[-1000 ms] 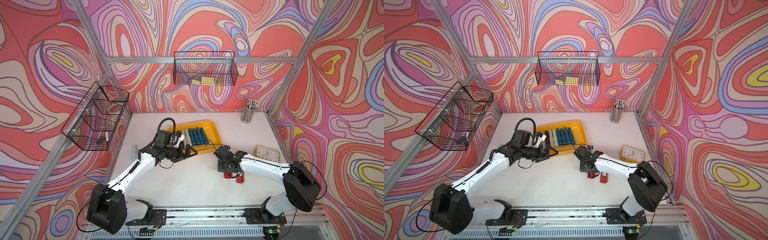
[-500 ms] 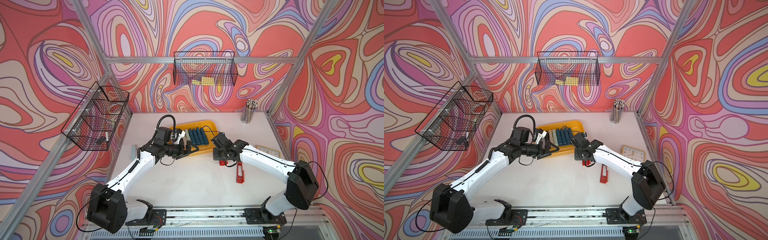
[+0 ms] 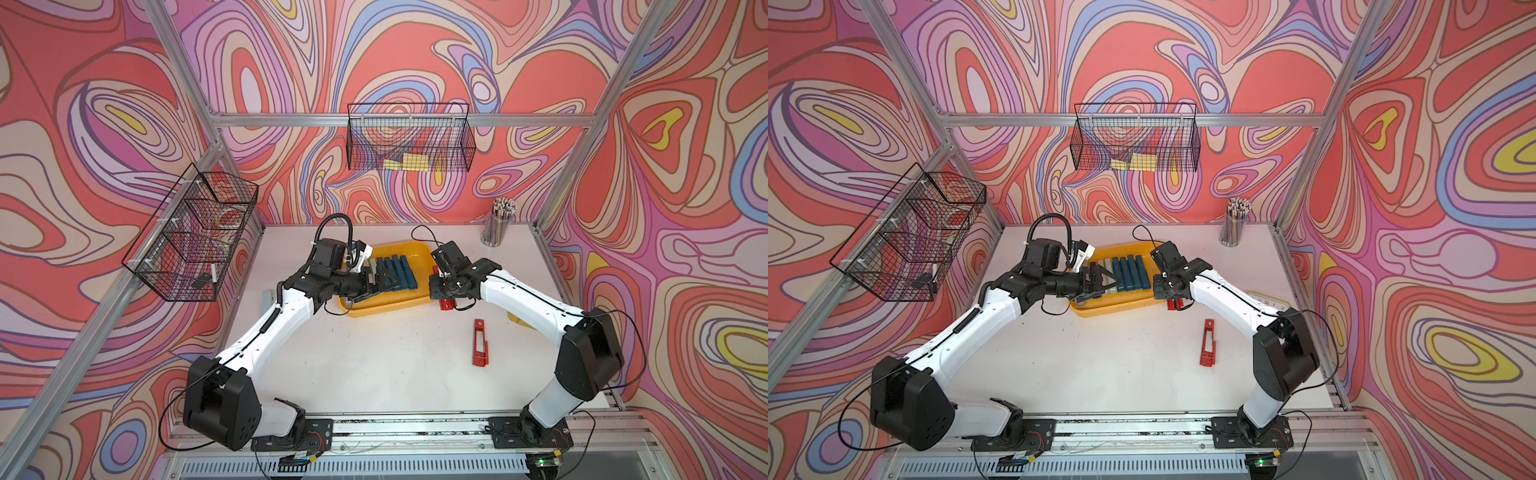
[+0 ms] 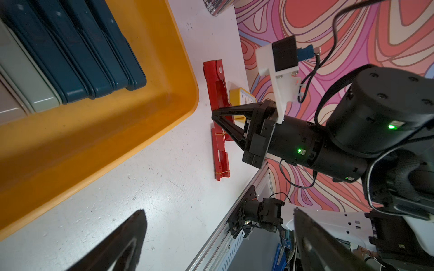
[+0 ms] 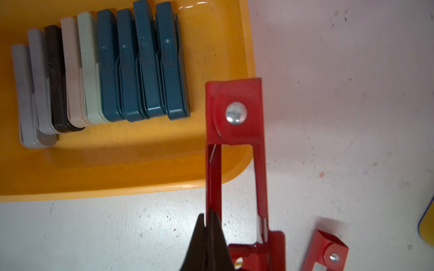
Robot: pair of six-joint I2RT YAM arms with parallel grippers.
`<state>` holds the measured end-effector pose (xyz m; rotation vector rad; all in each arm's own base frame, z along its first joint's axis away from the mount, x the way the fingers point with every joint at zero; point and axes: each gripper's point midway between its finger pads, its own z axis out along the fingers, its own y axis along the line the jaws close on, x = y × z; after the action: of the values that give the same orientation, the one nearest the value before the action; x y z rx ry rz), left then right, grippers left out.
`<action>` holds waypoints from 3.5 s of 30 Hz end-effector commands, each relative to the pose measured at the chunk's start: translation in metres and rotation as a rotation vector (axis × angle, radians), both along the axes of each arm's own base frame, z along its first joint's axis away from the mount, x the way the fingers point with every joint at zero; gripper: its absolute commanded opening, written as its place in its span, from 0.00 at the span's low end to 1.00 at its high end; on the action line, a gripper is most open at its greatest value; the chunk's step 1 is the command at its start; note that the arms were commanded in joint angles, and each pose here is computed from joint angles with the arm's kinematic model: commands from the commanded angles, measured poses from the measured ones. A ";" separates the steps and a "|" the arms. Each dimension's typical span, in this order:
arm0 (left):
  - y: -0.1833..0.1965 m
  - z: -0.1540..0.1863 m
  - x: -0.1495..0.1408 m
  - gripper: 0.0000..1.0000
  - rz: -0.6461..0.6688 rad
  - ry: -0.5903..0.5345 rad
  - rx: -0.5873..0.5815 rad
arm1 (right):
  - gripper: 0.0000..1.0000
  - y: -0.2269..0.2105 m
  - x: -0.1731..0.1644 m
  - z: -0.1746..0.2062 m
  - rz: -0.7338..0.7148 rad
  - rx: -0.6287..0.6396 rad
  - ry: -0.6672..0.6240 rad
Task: Put the pruning pliers into the storage box
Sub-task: Pick up the pruning pliers from the center of the board, then place the pruning pliers in the storage box.
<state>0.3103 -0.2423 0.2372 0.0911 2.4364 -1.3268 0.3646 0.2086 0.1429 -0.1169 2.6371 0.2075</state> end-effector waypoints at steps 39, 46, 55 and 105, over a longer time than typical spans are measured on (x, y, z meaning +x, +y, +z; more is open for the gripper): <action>0.044 -0.012 0.085 0.99 0.197 0.008 0.017 | 0.00 0.041 0.104 -0.021 0.124 0.051 0.015; 0.052 -0.017 0.093 0.99 0.222 0.016 0.017 | 0.00 0.043 0.116 -0.035 0.128 0.057 0.018; 0.054 -0.018 0.096 0.99 0.233 0.018 0.009 | 0.00 0.041 0.127 -0.048 0.120 0.060 0.028; 0.066 -0.024 0.085 0.99 0.248 0.028 -0.003 | 0.00 0.040 0.144 -0.100 0.097 0.002 0.088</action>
<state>0.3982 -0.1774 0.2016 -0.2431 2.4136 -1.2148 0.5015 0.2531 0.0459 -0.2478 2.7215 0.2852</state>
